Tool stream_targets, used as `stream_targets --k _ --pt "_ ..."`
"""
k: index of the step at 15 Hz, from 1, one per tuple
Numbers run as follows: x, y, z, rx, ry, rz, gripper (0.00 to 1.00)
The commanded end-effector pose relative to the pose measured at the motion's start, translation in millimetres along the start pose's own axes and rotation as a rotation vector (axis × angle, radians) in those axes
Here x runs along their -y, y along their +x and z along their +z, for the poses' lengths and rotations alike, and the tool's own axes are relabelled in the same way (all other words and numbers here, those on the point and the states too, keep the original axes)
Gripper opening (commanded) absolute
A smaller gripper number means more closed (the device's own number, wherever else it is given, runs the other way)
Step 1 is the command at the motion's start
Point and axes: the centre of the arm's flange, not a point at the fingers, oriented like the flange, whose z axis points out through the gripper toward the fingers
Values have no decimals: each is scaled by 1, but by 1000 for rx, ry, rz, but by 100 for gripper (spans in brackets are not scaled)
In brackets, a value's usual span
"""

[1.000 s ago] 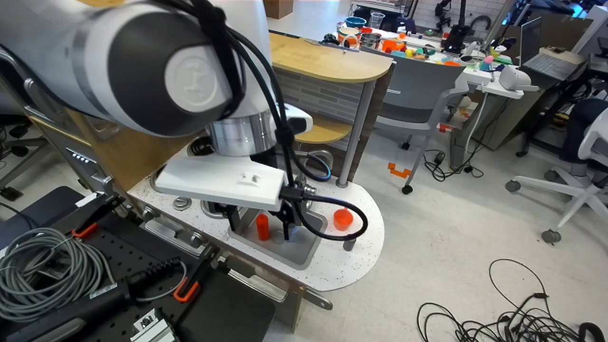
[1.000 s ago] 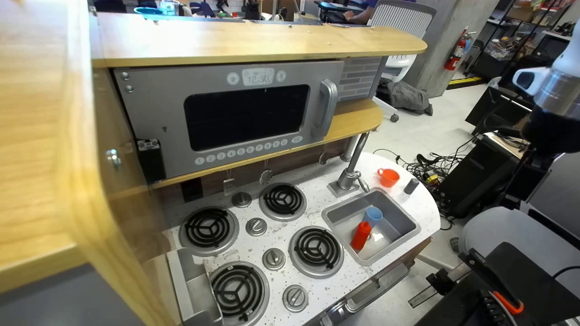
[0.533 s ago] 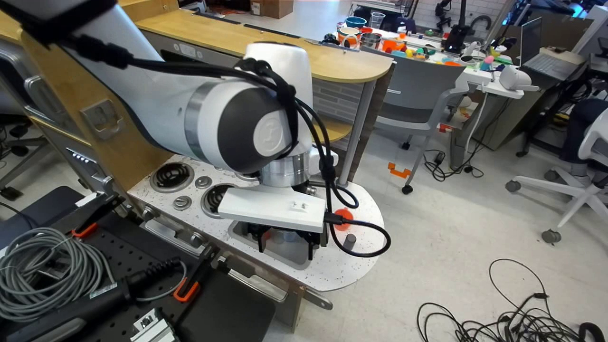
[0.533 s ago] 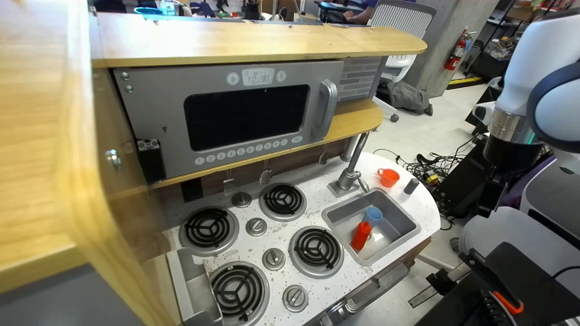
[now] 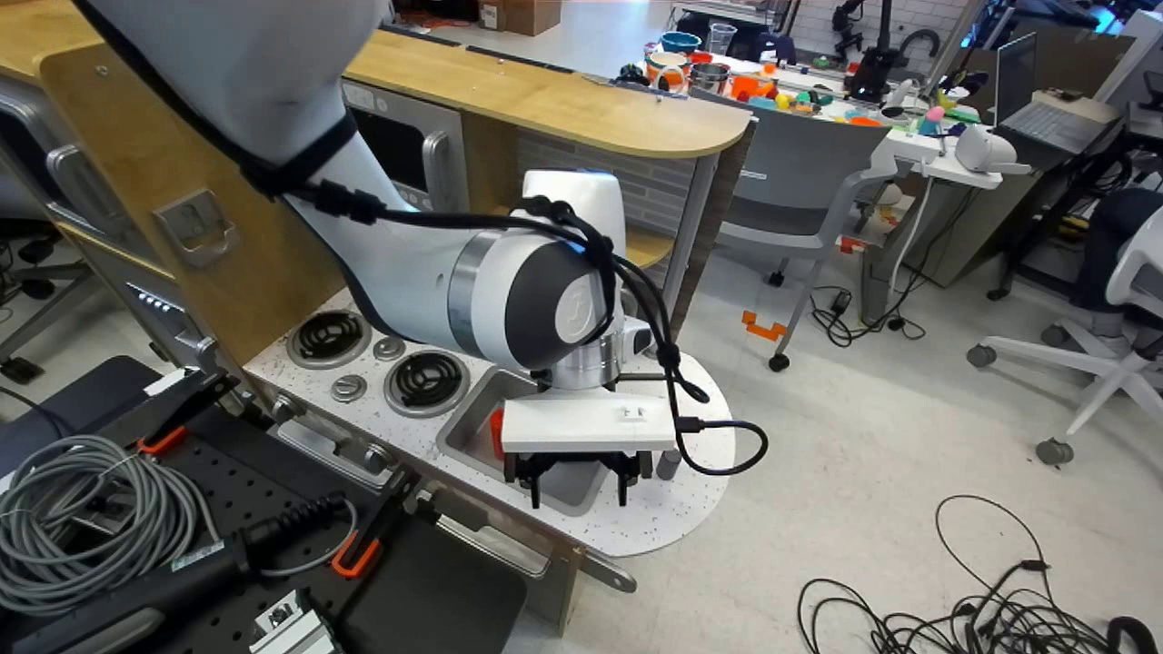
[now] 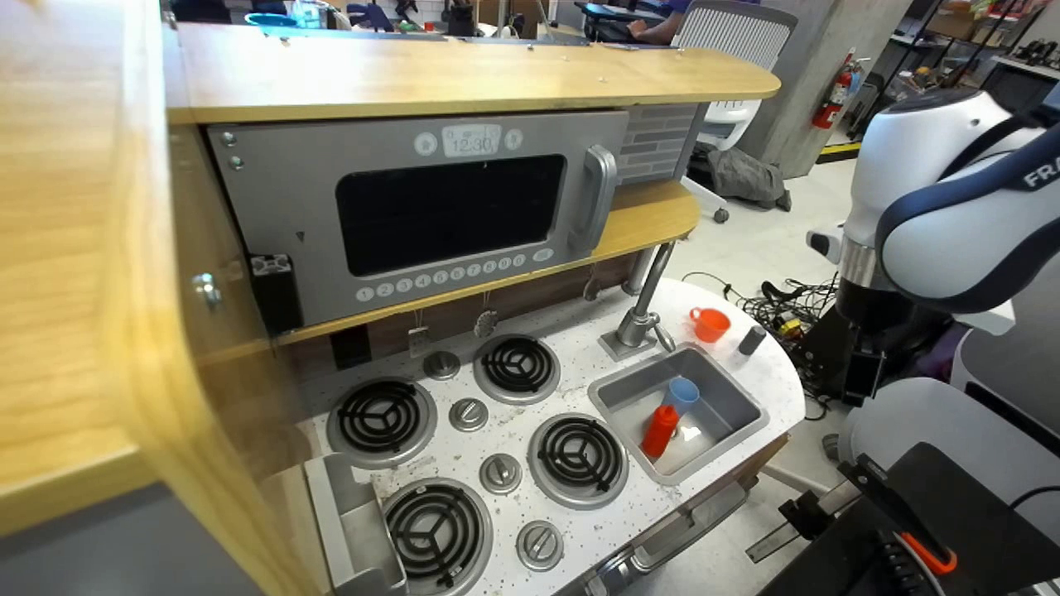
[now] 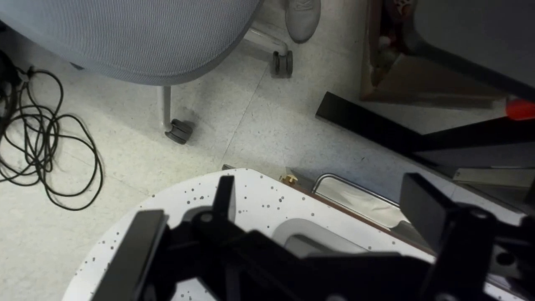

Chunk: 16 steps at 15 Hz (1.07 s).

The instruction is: Remove the blue cup from the sink and put it on the sink counter

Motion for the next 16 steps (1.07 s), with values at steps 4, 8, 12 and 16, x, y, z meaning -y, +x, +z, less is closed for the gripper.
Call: stream_targets --k 4,8,12,16 --pt "-2 48 60 -37 -103 -203 100" --pt "8 71 70 -82 -132 -283 99" --pt "21 79 63 -123 -193 -468 100" --pt "30 84 61 -121 -186 -677 100"
